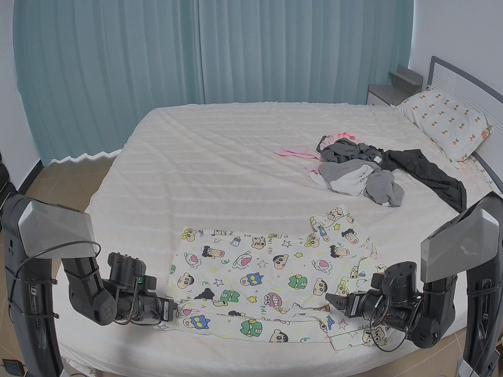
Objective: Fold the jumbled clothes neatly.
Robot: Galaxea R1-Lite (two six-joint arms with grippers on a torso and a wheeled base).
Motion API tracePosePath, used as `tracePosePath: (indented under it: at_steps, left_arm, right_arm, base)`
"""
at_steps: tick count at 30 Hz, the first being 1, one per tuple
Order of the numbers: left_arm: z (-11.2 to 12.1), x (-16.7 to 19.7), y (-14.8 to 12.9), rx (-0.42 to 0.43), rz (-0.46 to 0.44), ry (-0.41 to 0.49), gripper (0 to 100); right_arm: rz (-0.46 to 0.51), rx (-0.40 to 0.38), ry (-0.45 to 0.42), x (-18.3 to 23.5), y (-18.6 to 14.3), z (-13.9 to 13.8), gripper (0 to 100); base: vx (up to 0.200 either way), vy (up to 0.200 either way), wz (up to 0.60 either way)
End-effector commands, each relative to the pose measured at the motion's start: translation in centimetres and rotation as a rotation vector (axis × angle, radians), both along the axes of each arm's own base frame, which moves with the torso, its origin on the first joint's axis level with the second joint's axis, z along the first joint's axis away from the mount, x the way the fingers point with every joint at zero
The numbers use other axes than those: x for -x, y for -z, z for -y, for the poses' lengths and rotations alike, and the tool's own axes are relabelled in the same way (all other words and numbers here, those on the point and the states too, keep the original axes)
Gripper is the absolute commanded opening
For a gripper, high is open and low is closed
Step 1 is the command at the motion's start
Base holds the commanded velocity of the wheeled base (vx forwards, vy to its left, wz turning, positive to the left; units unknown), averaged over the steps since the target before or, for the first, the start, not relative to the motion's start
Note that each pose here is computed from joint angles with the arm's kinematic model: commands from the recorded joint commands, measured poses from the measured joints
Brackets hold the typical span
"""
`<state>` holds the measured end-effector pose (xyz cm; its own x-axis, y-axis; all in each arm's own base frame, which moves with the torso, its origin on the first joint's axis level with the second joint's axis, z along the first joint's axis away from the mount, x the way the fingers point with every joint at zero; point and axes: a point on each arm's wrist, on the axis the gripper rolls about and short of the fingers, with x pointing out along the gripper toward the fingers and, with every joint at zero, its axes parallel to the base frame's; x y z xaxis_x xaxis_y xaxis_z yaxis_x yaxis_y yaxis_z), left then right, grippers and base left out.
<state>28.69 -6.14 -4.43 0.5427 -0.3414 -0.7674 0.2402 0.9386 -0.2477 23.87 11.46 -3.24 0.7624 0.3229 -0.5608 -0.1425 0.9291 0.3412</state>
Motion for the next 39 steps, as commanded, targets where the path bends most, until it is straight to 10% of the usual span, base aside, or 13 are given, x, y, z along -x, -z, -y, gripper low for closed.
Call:
tracePosePath:
  at_steps: [1,13,14,22,39]
  left_arm:
    - [0.4,-1.6,-1.9,0.015,0.09,-0.007,0]
    - [1.6,-2.6,-1.3,-0.018,0.103,-0.086,0]
    - [1.7,-2.7,-1.1,-0.028,0.1,-0.095,100]
    - [1.3,-2.9,-0.9,-0.026,0.097,-0.13,100]
    - [0.5,2.9,-9.3,0.482,0.038,-0.417,100]
  right_arm:
    - [-0.002,0.001,-0.002,0.0,0.0,0.0,100]
    - [-0.002,0.001,-0.001,0.1,0.0,-0.1,100]
    - [-0.002,0.001,-0.001,0.1,0.0,-0.1,100]
    - [0.032,-0.013,0.016,-0.3,-0.7,0.3,100]
    - [0.06,-0.022,0.052,-0.9,-1.4,1.2,100]
  base:
    - [0.0,0.0,0.0]
    - [0.0,0.0,0.0]
    - [0.0,0.0,0.0]
    - [0.0,0.0,0.0]
    - [0.024,0.0,0.0]
